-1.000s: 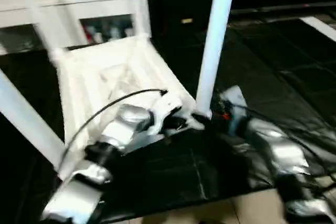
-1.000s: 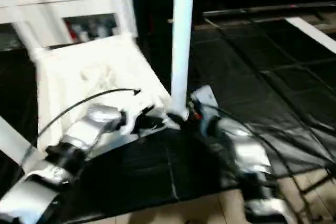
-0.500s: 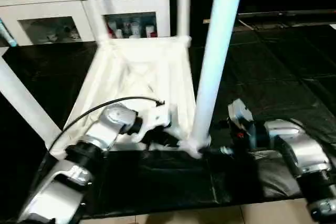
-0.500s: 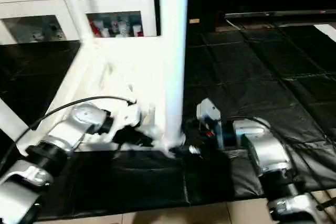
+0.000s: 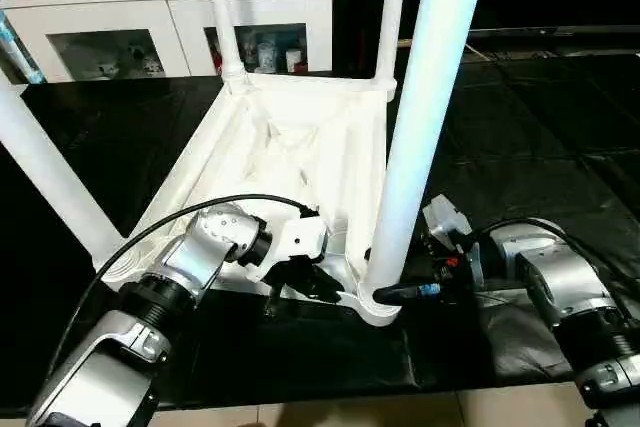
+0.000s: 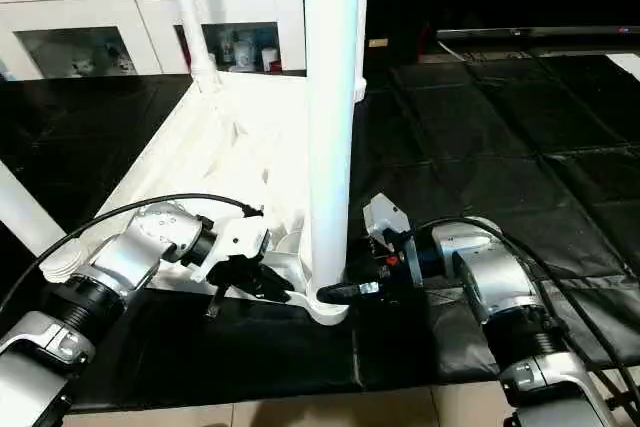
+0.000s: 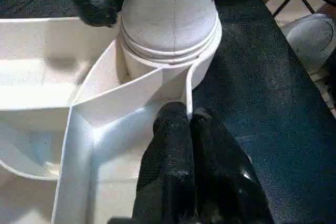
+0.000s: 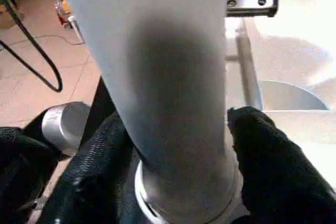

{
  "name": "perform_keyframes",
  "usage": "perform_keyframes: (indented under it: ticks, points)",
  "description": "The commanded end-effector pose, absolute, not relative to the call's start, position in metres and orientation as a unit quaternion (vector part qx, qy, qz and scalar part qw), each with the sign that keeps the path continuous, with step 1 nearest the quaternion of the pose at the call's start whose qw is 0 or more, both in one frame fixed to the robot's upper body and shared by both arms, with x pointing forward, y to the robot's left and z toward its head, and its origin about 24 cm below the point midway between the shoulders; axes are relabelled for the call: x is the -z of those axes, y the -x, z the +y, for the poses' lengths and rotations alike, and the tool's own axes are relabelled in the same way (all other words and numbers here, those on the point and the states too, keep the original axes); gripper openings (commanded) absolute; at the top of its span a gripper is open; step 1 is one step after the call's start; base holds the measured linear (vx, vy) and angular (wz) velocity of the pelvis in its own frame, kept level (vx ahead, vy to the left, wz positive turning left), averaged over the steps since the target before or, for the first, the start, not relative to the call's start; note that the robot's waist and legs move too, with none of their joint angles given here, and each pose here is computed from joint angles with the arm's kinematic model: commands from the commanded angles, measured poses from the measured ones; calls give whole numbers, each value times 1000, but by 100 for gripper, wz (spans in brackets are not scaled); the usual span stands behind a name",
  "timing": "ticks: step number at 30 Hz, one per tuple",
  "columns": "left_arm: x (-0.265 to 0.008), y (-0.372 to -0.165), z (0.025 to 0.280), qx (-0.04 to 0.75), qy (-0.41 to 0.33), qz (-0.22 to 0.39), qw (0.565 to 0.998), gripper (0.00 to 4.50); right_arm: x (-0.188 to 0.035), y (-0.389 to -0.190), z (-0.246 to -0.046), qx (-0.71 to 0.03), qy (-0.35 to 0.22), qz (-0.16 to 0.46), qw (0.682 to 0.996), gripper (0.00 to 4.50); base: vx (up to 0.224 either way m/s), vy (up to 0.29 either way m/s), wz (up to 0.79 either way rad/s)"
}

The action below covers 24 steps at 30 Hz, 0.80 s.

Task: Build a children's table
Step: Rotate leg to tighten

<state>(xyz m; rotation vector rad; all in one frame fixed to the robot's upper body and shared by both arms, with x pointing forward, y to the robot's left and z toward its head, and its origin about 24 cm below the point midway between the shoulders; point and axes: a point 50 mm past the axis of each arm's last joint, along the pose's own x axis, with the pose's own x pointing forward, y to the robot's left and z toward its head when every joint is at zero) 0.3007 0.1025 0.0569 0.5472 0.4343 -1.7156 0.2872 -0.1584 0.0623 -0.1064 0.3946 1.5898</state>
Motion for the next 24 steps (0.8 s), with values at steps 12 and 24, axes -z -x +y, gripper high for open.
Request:
perform_keyframes:
  ticks: [12, 24]
  points:
    - [-56, -295, 95, 761, -251, 184, 569, 0, -62, -285, -151, -726, 42, 162, 667, 204, 0, 0, 0]
    - [-62, -326, 76, 643, -188, 193, 717, 0, -42, -301, -114, -543, 7, 188, 818, 201, 0, 0, 0]
